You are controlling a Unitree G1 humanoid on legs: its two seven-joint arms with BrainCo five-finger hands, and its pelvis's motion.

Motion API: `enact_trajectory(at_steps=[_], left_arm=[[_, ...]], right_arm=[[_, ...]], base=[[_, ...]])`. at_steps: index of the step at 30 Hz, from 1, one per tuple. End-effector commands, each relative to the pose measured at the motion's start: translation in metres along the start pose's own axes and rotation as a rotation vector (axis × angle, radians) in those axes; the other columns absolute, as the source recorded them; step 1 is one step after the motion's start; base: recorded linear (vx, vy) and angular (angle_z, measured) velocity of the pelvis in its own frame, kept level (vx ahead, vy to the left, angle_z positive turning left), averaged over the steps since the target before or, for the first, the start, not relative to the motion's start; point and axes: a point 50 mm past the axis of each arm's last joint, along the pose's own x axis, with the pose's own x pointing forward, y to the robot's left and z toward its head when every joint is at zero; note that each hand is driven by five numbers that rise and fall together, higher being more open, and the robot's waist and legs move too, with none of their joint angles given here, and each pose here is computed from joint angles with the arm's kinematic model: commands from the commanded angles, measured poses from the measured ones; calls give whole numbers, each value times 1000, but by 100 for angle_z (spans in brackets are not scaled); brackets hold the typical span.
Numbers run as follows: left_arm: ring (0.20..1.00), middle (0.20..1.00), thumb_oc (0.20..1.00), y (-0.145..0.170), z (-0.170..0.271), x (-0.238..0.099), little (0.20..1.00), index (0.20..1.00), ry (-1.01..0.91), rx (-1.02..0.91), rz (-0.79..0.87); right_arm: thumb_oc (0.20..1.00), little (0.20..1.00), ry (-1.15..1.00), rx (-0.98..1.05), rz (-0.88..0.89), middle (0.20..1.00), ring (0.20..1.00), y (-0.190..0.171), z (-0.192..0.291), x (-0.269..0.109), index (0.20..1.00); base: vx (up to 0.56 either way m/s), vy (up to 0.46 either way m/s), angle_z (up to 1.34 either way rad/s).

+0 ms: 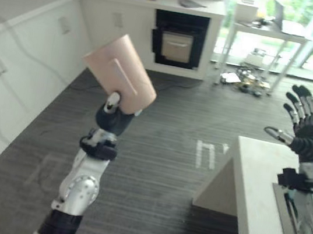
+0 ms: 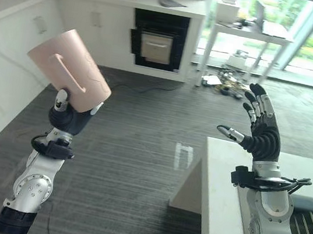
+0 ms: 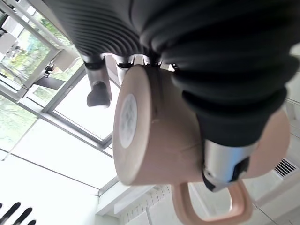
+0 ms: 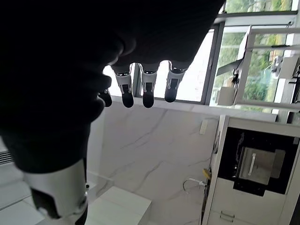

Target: Place the dishes in the dishwasher.

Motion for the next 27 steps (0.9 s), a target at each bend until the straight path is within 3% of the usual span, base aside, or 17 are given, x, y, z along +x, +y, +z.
enact_trajectory(at_steps=[1,15,16,27], left_arm=[[200,200,200,-3,36,9,200,200,-156,34,-48],[200,200,200,0,35,3,200,200,-136,69,-15],[200,200,200,0,38,-1,200,200,-68,385,-44],[200,200,200,12,38,-12,200,200,-66,336,16]], right_arm=[[1000,1000,-112,6,-38,1000,1000,-16,16,-1,1000],[1000,1000,-63,0,-21,1000,1000,-1,4,-5,1000],[1000,1000,-20,192,1,1000,1000,16,-6,-13,1000],[1000,1000,-21,200,12,1000,1000,15,-8,-15,1000]], base=[[45,96,-21],[42,30,5],[0,0,0],[8,-116,-2]])
